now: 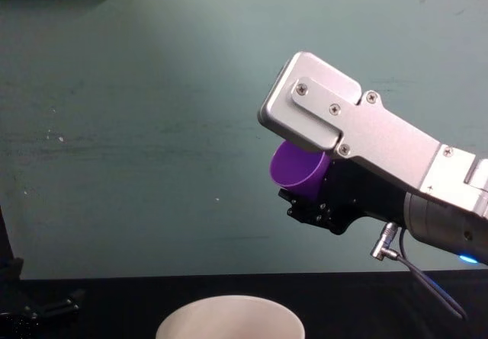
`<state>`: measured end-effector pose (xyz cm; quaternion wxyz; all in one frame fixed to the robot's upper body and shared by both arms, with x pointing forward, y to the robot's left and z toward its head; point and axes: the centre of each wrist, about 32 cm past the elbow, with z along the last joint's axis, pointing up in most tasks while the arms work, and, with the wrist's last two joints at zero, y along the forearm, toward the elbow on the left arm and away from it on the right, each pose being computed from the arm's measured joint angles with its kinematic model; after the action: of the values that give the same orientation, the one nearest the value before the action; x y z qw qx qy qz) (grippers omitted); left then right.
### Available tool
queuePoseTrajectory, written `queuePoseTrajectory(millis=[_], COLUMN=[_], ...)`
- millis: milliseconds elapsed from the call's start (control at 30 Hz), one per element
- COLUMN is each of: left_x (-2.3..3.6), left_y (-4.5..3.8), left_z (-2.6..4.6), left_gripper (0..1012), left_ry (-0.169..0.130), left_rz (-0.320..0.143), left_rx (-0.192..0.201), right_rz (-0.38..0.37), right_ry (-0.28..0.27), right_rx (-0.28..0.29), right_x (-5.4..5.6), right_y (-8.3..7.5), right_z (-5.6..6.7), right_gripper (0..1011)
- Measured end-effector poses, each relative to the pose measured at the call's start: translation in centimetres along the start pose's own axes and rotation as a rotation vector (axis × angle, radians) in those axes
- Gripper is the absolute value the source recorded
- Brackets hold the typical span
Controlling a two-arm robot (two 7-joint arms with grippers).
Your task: Pick up the cup and pour the mung beans from the cup into the bowl.
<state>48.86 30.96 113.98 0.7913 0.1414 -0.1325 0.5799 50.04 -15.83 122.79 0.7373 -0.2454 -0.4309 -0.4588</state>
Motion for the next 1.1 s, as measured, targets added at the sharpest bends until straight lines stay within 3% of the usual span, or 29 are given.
queuePoseTrajectory(millis=[233, 433, 533, 633, 667, 767, 800, 867, 1100], left_x=[0.00, 0.00, 0.00, 0.00, 0.00, 0.00, 0.00, 0.00, 0.00], left_y=[0.00, 0.00, 0.00, 0.00, 0.00, 0.00, 0.00, 0.00, 0.00], left_z=[0.00, 0.00, 0.00, 0.00, 0.00, 0.00, 0.00, 0.00, 0.00], left_gripper=[1000, 1000, 1000, 1000, 1000, 1000, 1000, 1000, 1000], left_ry=[0.000, 0.000, 0.000, 0.000, 0.000, 0.000, 0.000, 0.000, 0.000], left_rz=[0.000, 0.000, 0.000, 0.000, 0.000, 0.000, 0.000, 0.000, 0.000], left_rx=[0.000, 0.000, 0.000, 0.000, 0.000, 0.000, 0.000, 0.000, 0.000], right_rz=[0.008, 0.023, 0.017, -0.009, -0.009, -0.030, -0.030, -0.038, -0.033], right_ry=[-0.003, 0.076, 0.152, 0.287, 0.287, 0.425, 0.425, 0.528, 0.744], right_rx=[-0.002, 0.007, 0.023, 0.034, 0.034, 0.032, 0.032, 0.026, 0.029], right_x=[0.1, -0.4, -0.7, -1.1, -1.1, -1.5, -1.5, -1.8, -2.7], right_y=[-0.1, -0.6, -0.9, -1.2, -1.2, -1.5, -1.5, -1.7, -1.9], right_z=[0.0, -1.1, -1.9, -3.0, -3.0, -4.2, -4.2, -5.0, -7.0], right_gripper=[723, 723, 723, 723, 723, 723, 723, 723, 723])
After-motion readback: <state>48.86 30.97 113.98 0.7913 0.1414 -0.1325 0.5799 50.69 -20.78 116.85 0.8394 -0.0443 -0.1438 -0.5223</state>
